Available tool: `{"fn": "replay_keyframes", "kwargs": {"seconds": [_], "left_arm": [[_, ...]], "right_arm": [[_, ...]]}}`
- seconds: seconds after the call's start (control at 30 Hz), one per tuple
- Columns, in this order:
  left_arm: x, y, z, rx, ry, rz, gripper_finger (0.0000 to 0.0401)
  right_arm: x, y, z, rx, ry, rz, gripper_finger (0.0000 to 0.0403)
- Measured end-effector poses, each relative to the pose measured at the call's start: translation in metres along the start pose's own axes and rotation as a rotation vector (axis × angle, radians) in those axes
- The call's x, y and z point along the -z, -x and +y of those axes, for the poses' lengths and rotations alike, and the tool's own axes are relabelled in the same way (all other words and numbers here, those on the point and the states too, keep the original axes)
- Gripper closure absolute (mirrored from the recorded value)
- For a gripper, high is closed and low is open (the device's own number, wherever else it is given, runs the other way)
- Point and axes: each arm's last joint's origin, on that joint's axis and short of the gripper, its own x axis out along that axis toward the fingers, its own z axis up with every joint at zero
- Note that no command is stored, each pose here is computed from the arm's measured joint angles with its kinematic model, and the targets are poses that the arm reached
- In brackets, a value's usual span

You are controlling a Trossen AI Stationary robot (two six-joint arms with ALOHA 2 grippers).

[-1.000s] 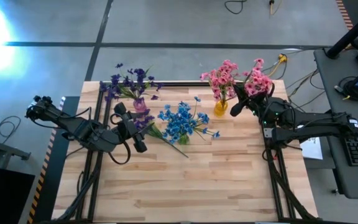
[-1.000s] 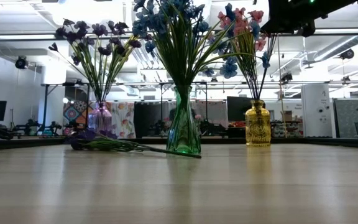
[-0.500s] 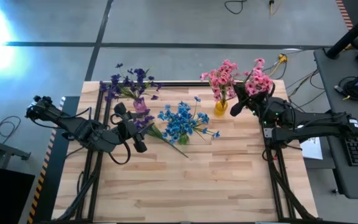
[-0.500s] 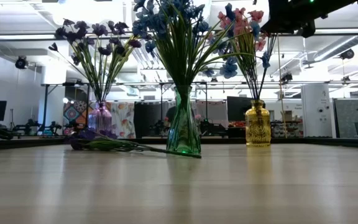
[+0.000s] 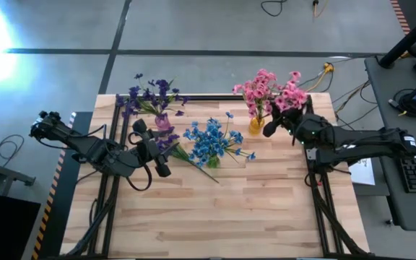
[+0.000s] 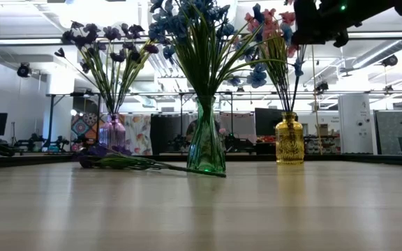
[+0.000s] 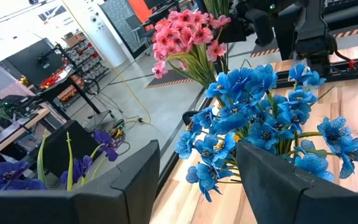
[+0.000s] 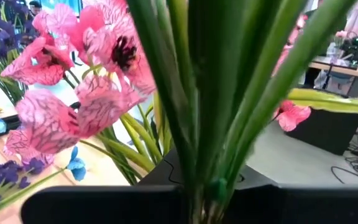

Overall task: Sort flowers into vase by color
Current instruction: Put the pink flowers into the yellow vase

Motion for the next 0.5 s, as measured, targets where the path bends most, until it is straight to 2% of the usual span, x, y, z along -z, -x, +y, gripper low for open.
{"fn": "replay_keyframes", "kwargs": {"seconds": [0.37, 0.5], "left_arm": [[0.0, 0.0, 0.0, 0.0, 0.0, 0.0, 0.0204], [0.0, 0.0, -0.0001, 0.0, 0.0, 0.0, 0.0204]], "right_arm": [[0.0086, -0.007, 0.0068, 0.0, 0.028, 0.048, 0.039], [0.0105, -0.0088, 0.0084, 0.003, 0.003, 0.058, 0.0391]]}}
